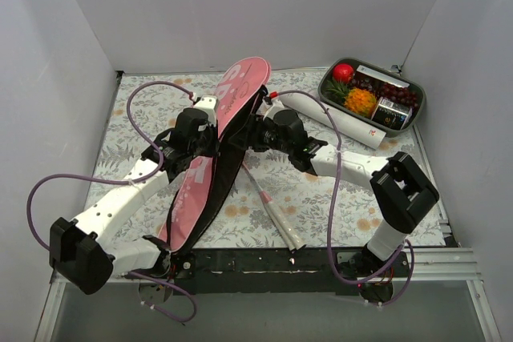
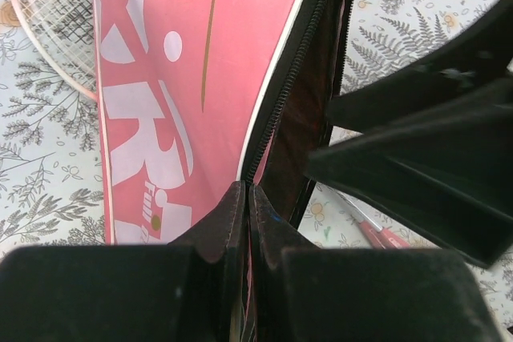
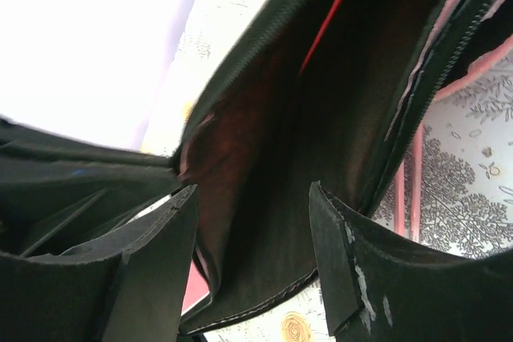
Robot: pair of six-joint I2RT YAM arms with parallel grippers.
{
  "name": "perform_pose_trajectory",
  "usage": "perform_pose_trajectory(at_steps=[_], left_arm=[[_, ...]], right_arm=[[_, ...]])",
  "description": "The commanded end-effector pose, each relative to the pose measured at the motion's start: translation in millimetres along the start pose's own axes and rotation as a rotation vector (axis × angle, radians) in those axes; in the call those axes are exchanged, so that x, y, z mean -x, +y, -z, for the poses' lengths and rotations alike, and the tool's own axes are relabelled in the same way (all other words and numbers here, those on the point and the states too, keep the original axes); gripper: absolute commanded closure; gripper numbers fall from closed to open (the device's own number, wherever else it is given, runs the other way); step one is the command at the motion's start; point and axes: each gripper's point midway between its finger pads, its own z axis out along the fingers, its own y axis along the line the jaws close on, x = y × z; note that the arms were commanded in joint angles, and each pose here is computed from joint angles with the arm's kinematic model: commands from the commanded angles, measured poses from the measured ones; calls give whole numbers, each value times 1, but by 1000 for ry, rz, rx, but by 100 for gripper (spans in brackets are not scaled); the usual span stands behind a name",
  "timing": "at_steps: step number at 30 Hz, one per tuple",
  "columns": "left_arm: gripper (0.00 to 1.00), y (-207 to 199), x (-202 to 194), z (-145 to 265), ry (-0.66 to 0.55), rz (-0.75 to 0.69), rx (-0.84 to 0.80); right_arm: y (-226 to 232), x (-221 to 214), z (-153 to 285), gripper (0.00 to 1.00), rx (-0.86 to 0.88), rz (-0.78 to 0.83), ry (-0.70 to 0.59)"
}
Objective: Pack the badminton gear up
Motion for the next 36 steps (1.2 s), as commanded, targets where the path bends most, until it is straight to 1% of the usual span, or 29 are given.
perform_pose_trajectory(at_steps=[1,3,6,9,14,19,22,24,25,26,29,34,36], left_arm=[[100,-7,-13,16,22,-4,-44],[100,-8,-20,16,34,-8,-51],[100,-2,-30,16,42,-20,-33],[100,2,-35,14,43,-34,-20],[100,-4,-31,10,25,-37,-44],[100,-7,-28,6,26,-45,-56],[100,-10,-25,9,16,-40,-77],[100,-11,-24,10,14,-41,-80],[100,-11,-23,12,7,-40,-82],[100,-11,-23,14,4,-40,-83],[100,-11,-22,18,-1,-40,-91],[100,-12,-27,22,5,-44,-107],[100,-12,-30,24,7,-47,-114]], right_arm=[[5,23,-15,35,3,-53,-86],[6,24,-18,35,19,-58,-103],[15,26,-16,35,50,-57,-98],[19,26,-8,35,38,-34,-75],[16,25,17,36,-4,-14,-87],[18,29,28,37,-10,-15,-115],[21,38,20,37,-11,-9,-139],[16,36,9,36,-19,-14,-129],[24,46,5,37,-6,-11,-146],[17,42,-4,37,-23,-17,-133],[17,47,-18,37,-26,-32,-142],[22,60,-32,37,-7,-27,-179],[24,72,-40,39,-16,-16,-210]])
